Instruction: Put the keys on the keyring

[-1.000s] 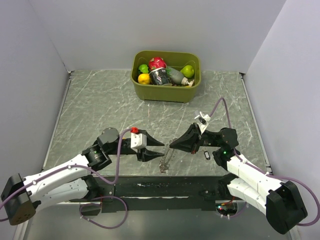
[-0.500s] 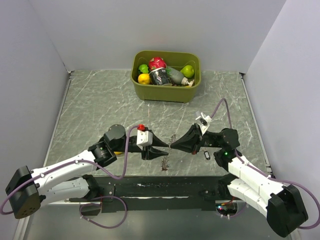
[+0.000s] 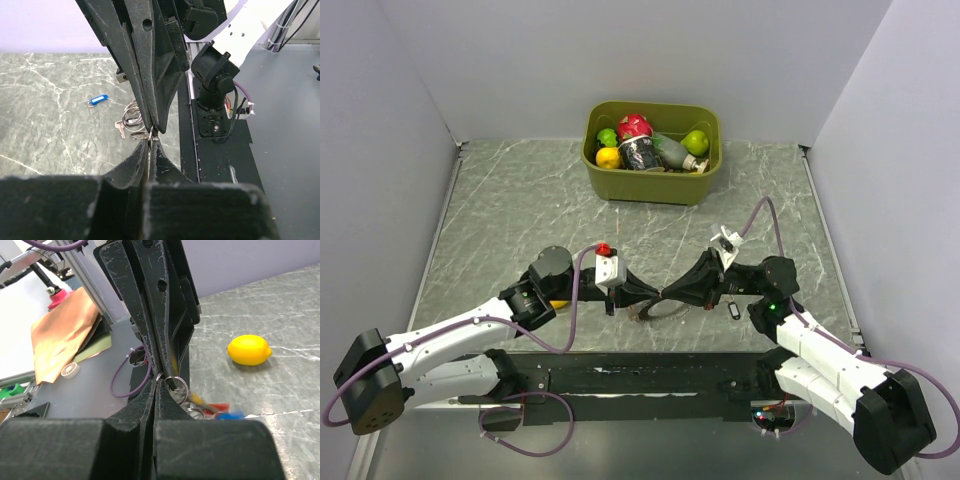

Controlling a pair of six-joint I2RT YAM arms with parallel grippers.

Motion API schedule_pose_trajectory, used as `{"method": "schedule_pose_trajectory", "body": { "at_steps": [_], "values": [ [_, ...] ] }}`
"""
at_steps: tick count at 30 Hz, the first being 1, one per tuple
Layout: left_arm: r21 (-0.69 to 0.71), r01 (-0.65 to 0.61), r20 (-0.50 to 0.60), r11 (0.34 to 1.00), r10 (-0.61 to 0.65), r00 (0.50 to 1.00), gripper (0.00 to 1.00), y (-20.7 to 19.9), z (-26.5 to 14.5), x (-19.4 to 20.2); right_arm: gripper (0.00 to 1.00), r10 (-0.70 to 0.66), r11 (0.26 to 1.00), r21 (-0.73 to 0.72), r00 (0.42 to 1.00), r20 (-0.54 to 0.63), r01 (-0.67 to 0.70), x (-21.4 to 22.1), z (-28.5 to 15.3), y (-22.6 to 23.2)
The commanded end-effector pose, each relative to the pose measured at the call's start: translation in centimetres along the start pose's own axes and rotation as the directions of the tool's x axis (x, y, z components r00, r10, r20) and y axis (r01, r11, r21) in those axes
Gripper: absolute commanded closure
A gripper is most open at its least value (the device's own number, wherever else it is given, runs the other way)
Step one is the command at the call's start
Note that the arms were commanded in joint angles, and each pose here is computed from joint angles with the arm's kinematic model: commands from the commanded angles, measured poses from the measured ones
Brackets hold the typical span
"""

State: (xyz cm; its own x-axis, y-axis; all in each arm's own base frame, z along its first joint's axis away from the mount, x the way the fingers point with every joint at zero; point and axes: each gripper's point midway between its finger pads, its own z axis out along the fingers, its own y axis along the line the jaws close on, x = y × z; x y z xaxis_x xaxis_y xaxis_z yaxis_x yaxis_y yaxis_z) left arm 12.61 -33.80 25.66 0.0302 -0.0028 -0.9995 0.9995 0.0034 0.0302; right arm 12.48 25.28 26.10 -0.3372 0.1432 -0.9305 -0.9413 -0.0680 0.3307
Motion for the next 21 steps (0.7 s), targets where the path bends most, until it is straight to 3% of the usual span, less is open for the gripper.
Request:
{"method": "schedule_pose_trajectory", "body": {
  "at_steps": [1,8,9,10,13,16,21],
  "values": [
    [0.014,-0.063,0.065,0.998,0.062,0.996,0.99,0.2,0.6,-2.8,1.00,-0.064,0.998,-0.013,0.997,0.038,0.064,-1.3,0.1,0.7],
    [-0.001,-0.076,0.081,0.997,0.076,0.994,0.99,0.1,0.2,-3.2,1.00,-0.078,0.997,-0.022,0.996,0.044,0.079,-1.7,0.0,1.2],
    [0.000,-0.080,0.080,0.997,0.080,0.994,0.99,0.1,0.1,-3.1,0.94,-0.081,0.996,-0.029,0.995,0.052,0.083,-2.0,0.1,1.4],
    [0.001,-0.088,0.083,0.996,0.088,0.993,0.99,0.0,0.0,-3.1,0.76,-0.088,0.996,-0.031,0.994,0.057,0.089,-2.1,0.0,1.5],
    [0.015,-0.103,0.078,0.995,0.101,0.992,0.99,-0.4,-0.3,-2.9,0.49,-0.106,0.994,-0.032,0.992,0.070,0.109,-2.8,0.0,1.9],
    [0.039,-0.128,0.070,0.991,0.125,0.990,0.99,-1.0,-0.6,-2.6,0.37,-0.130,0.991,-0.011,0.988,0.079,0.132,-3.6,-0.2,1.9],
    [0.102,-0.170,0.056,0.980,0.165,0.985,0.99,-2.2,-1.2,-2.0,0.32,-0.152,0.988,0.008,0.987,0.046,0.152,-4.0,0.0,1.3]
  ]
}}
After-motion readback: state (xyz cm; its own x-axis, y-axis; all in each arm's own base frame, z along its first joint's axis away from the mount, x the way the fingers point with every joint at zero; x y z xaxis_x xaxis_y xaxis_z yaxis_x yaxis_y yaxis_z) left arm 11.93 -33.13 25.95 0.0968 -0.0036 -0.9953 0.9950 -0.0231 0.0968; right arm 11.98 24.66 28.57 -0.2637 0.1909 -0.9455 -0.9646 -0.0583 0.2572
